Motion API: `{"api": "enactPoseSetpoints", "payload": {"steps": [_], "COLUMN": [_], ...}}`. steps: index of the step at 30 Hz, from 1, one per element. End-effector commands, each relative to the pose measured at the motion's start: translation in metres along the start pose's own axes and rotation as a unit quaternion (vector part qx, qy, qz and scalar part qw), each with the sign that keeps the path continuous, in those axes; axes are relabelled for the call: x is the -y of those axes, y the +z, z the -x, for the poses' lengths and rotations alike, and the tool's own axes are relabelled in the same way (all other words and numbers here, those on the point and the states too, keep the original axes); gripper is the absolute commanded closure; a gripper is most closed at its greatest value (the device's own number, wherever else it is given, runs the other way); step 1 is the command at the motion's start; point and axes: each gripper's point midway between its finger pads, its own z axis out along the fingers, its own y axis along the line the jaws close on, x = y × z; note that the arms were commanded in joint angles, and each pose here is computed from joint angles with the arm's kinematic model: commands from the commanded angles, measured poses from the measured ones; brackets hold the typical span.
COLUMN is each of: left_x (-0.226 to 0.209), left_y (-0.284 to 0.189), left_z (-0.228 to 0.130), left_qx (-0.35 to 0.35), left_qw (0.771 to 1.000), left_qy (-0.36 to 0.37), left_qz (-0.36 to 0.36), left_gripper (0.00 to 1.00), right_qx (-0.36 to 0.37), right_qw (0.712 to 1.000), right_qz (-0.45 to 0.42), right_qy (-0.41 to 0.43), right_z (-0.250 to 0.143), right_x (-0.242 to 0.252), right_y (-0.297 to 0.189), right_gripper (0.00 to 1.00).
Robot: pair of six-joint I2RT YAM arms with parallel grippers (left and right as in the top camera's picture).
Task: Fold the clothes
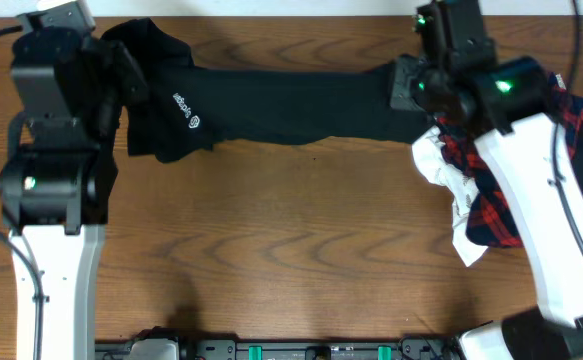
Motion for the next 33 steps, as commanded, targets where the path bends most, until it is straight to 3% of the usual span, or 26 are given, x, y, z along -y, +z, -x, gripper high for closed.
{"api": "enactPoseSetpoints", "payload": {"steps": [1,9,15,23,28,33], "left_x": [-0.006,-0.016,-0.021,-0.023,0.002,0.033], "left_y": [-0.03,-0.07,-0.105,-0.133,-0.114,-0.08], "left_z": [0.015,0.001,0.006,0.013,-0.008,-0.05], "left_qx": [0.031,0.016,0.043,0.075,0.011,-0.112], "left_qw": [0.999,1.0,0.999,0.997,0.996,0.982], "left_qy": [-0.005,-0.003,-0.009,-0.017,-0.043,-0.062], "left_qz": [0.004,0.008,0.001,-0.008,-0.073,-0.14], "left_gripper": [0.94,0.94,0.94,0.94,0.94,0.94], "right_qx": [0.015,-0.022,-0.083,-0.086,-0.07,-0.042], "right_qw": [1.0,0.999,0.996,0.996,0.997,0.999], "right_qz": [0.0,-0.011,-0.03,-0.026,-0.016,-0.005], "right_qy": [0.012,0.021,0.007,-0.002,-0.002,-0.013], "right_z": [-0.007,-0.045,-0.08,-0.085,-0.077,-0.063], "right_x": [0.006,0.018,0.023,0.016,0.011,0.005], "right_y": [-0.036,-0.073,-0.08,-0.082,-0.08,-0.078], "right_gripper": [0.99,0.99,0.99,0.99,0.99,0.99]}}
